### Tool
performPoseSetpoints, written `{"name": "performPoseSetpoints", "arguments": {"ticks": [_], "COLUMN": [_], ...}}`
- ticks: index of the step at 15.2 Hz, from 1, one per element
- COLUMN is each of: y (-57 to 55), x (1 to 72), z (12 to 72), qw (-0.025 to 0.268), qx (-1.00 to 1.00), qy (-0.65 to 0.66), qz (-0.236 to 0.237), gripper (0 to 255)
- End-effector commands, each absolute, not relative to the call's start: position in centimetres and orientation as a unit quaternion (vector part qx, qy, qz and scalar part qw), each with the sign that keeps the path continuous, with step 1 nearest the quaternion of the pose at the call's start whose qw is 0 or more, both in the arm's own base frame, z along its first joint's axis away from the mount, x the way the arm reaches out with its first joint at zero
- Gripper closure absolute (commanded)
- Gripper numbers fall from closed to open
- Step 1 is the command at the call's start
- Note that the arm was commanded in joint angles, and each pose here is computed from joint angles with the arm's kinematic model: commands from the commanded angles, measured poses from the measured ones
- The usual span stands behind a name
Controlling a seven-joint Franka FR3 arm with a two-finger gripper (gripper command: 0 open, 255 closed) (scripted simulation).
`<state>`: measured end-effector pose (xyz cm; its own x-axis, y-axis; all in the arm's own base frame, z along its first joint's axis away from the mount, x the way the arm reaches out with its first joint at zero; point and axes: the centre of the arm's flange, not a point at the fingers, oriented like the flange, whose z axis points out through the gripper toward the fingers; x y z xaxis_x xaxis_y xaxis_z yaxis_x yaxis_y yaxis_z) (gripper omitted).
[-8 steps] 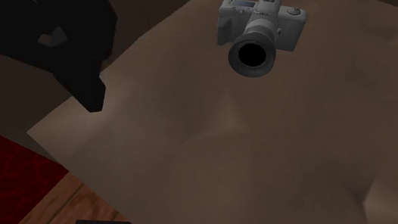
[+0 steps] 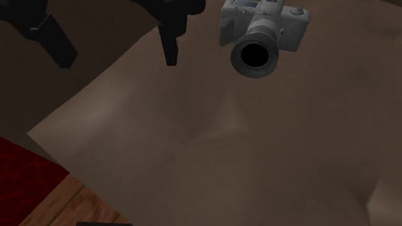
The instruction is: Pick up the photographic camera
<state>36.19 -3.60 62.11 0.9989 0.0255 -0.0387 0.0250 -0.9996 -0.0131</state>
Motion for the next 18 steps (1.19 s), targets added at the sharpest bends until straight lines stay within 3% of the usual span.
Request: {"name": "performPoseSetpoints", "arguments": {"ticks": [1, 18], "y": [-5.0, -18.7], "x": [38.9, 54.5], "z": [61.4, 53.9], "qw": [0.001, -0.032], "qx": [-0.999, -0.976], "qy": [0.009, 0.165], "qz": [0.034, 0.141], "gripper": [0, 0]}}
